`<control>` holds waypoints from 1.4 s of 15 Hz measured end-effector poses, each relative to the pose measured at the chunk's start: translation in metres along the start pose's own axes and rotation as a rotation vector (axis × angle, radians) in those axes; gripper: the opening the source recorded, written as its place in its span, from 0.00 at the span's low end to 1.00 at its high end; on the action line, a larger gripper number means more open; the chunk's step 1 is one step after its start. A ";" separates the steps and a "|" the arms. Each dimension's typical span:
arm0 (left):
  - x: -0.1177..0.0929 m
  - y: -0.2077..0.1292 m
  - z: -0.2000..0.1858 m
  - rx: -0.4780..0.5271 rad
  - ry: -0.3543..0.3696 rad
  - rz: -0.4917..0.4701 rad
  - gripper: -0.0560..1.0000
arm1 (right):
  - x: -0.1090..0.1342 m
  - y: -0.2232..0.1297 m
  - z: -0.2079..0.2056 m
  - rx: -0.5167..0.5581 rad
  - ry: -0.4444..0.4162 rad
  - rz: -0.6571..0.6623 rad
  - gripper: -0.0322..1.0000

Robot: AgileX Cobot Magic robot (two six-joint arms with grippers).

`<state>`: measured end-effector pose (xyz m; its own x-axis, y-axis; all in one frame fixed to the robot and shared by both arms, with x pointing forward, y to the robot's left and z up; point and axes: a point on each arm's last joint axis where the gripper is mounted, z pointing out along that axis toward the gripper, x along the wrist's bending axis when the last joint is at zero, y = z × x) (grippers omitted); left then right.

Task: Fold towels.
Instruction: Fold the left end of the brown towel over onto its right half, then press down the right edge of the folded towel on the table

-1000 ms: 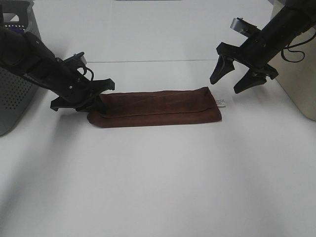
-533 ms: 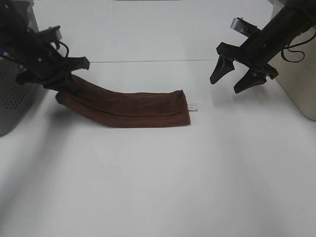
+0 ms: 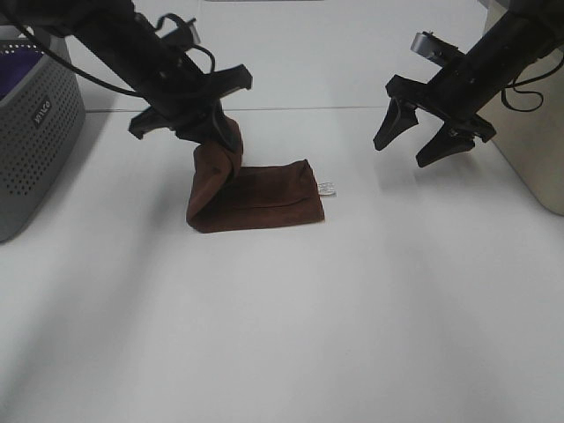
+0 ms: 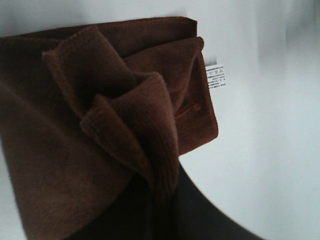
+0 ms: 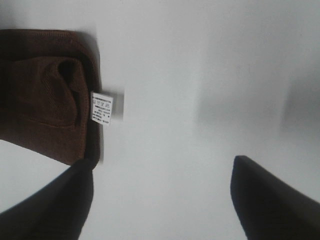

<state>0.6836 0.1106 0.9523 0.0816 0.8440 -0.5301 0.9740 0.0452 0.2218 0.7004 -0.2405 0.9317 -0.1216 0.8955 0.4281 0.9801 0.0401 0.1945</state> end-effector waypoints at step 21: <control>0.056 0.060 -0.050 -0.233 0.036 0.003 0.71 | 0.148 -0.024 0.071 0.045 0.536 -0.108 0.72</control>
<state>0.7363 0.1874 0.9773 0.0724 0.8626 -0.5007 0.8986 0.1614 0.4080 0.6702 -0.0774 0.9277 -0.2737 0.5342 0.7998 0.9618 0.1490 0.2296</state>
